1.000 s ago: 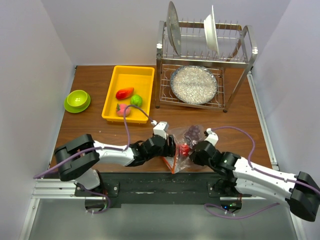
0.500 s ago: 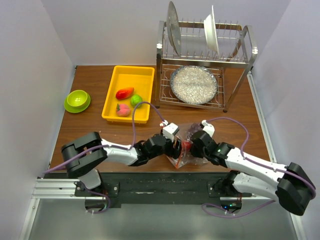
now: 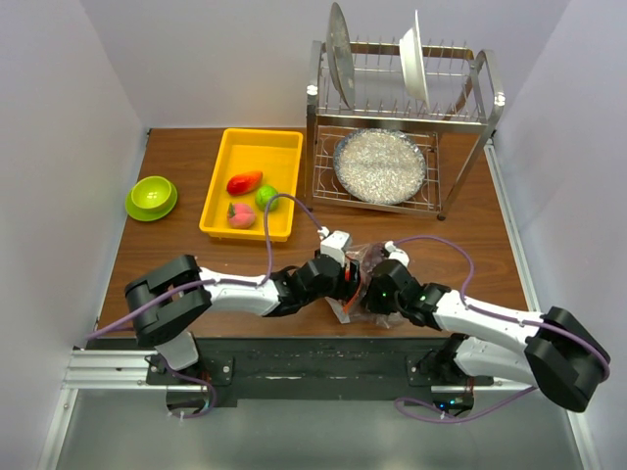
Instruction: Open the zip-top bag and remove the fake food
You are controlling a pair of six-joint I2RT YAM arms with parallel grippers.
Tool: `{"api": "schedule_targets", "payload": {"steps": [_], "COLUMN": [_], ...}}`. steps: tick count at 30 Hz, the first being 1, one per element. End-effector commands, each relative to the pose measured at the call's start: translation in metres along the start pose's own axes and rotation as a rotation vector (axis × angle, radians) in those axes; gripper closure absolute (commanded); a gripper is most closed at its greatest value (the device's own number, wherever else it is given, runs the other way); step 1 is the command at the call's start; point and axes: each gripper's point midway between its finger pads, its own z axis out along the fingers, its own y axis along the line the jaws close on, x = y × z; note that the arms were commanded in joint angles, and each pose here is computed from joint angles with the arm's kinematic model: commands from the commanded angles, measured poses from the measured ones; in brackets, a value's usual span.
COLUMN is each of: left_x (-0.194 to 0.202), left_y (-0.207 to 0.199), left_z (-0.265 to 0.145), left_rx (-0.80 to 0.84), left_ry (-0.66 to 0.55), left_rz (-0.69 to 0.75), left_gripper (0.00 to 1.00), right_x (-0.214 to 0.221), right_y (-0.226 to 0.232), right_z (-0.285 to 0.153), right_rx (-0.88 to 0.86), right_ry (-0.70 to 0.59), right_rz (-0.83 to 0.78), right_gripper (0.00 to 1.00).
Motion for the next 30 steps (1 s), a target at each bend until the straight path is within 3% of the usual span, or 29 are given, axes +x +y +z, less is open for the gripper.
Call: {"api": "schedule_targets", "payload": {"steps": [1, 8, 23, 30], "left_x": [-0.007, -0.014, -0.019, -0.012], "left_y": [0.009, 0.010, 0.000, 0.004], "left_z": [-0.008, -0.023, -0.008, 0.002], "left_rx": [-0.135, -0.180, -0.186, -0.240], "left_ry": [0.008, -0.007, 0.009, 0.025], "left_rz": [-0.219, -0.447, -0.539, -0.560], "left_gripper": [0.28, 0.24, 0.22, 0.34], "right_x": [-0.004, -0.007, -0.003, -0.004], "right_y": [0.015, 0.014, 0.012, 0.011], "right_z": [-0.005, -0.010, -0.012, -0.014], "right_rx": [-0.078, -0.085, -0.099, -0.103], "right_ry": [-0.014, -0.030, -0.035, -0.041], "right_rz": [0.002, 0.010, 0.033, 0.040], "right_gripper": [0.96, 0.97, 0.99, 0.99]}}
